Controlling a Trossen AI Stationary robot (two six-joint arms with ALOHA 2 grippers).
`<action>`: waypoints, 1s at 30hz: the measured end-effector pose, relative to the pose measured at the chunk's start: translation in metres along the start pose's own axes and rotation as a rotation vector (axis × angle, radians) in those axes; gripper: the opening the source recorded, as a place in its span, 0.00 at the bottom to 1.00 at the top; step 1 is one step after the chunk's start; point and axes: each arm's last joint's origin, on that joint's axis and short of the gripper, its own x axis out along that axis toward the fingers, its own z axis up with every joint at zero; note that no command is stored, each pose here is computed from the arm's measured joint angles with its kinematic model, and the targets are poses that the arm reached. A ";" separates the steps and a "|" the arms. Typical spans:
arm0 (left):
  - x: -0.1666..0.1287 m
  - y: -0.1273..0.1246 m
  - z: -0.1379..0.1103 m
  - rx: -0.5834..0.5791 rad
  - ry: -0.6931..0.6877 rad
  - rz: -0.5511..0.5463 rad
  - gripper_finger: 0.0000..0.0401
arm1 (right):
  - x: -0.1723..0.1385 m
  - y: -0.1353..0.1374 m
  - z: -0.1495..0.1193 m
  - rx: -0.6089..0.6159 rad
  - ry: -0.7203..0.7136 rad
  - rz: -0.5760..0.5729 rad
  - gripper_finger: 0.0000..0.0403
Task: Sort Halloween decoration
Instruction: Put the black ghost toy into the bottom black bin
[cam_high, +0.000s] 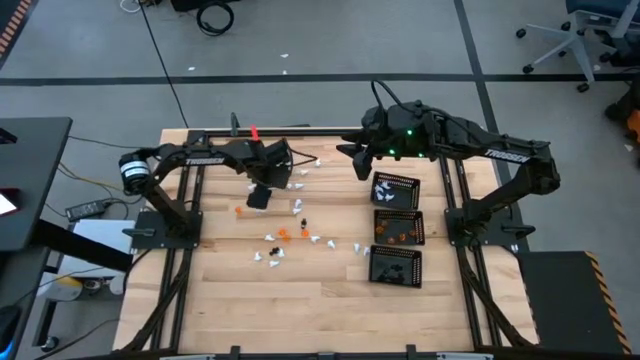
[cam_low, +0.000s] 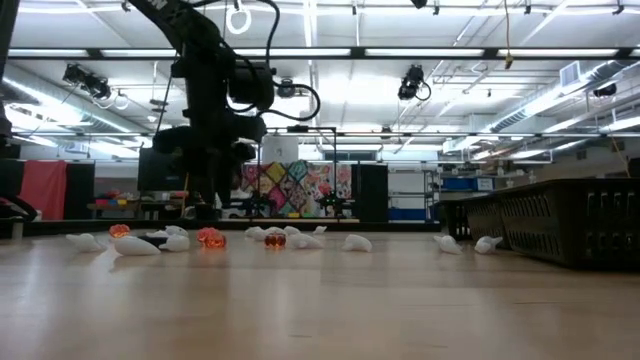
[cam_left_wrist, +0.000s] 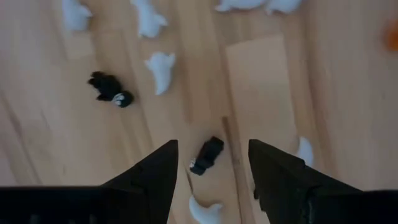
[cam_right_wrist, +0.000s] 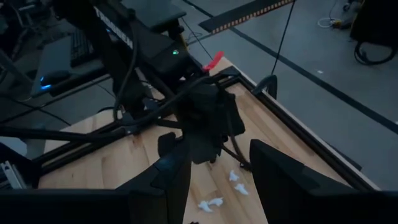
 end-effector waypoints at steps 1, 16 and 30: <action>0.000 0.000 -0.001 0.020 -0.003 -0.014 0.51 | 0.000 0.001 0.000 -0.003 0.000 0.001 0.42; 0.017 0.013 -0.008 0.198 -0.034 -0.085 0.48 | -0.002 0.007 -0.002 -0.078 -0.004 0.004 0.42; 0.052 0.018 -0.010 0.200 0.108 -0.104 0.48 | 0.000 0.001 0.001 -0.094 -0.020 -0.014 0.42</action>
